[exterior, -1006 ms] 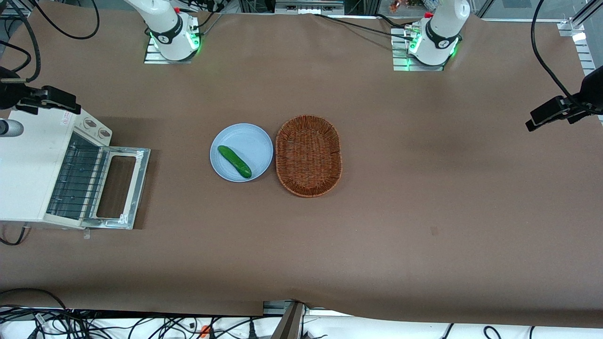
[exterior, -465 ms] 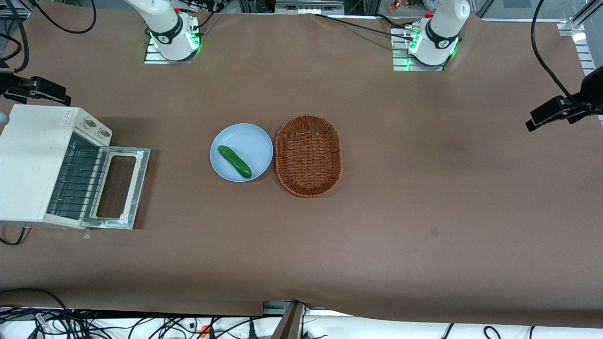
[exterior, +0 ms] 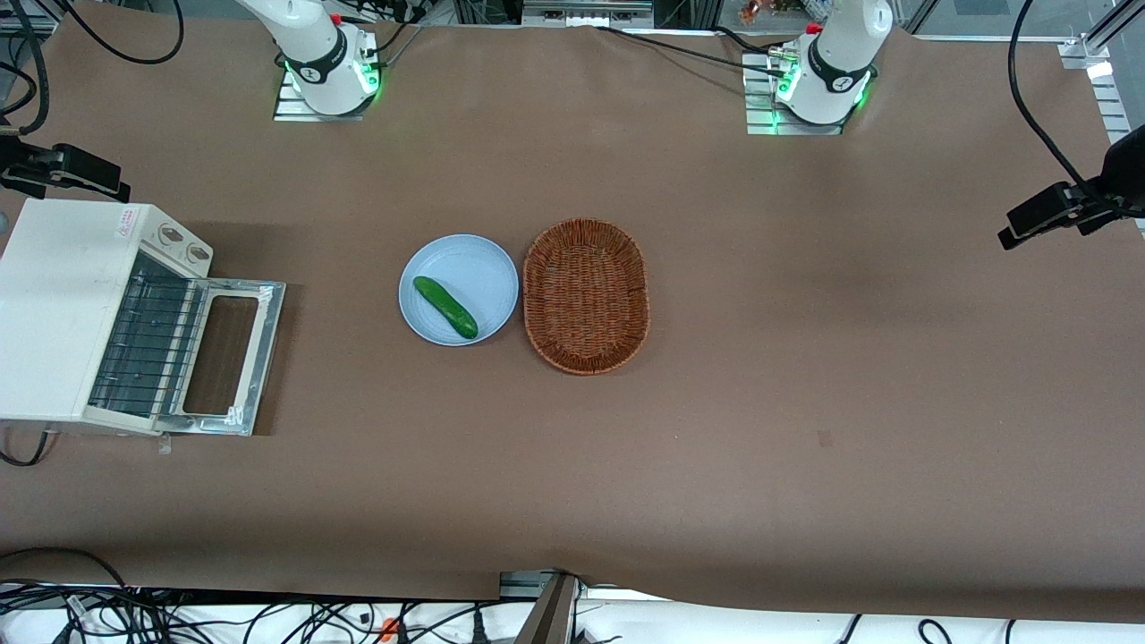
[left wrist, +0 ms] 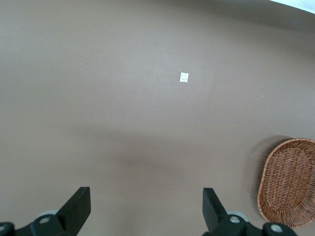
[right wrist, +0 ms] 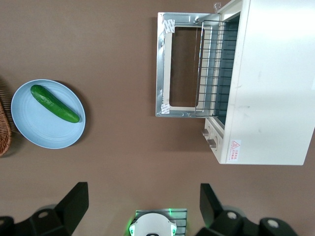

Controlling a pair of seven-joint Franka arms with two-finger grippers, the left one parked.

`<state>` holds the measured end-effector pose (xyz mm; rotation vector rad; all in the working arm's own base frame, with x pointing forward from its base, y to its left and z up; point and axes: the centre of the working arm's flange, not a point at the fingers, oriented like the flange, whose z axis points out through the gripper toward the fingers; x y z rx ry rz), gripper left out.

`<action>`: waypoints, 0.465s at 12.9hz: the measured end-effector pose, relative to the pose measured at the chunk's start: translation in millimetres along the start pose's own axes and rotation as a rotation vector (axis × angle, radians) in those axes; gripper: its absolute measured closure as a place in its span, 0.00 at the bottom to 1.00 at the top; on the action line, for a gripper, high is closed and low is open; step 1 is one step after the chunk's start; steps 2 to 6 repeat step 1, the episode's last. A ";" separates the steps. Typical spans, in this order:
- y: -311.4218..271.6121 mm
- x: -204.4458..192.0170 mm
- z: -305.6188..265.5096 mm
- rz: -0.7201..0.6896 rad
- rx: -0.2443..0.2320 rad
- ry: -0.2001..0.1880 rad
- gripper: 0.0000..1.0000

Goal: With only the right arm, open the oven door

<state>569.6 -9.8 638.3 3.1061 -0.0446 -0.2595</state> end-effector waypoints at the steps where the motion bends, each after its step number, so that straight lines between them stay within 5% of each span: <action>1: -0.4 0.7 0.2 -0.001 0.000 0.002 0.00; 6: -0.4 0.7 0.2 -0.001 0.000 0.002 0.00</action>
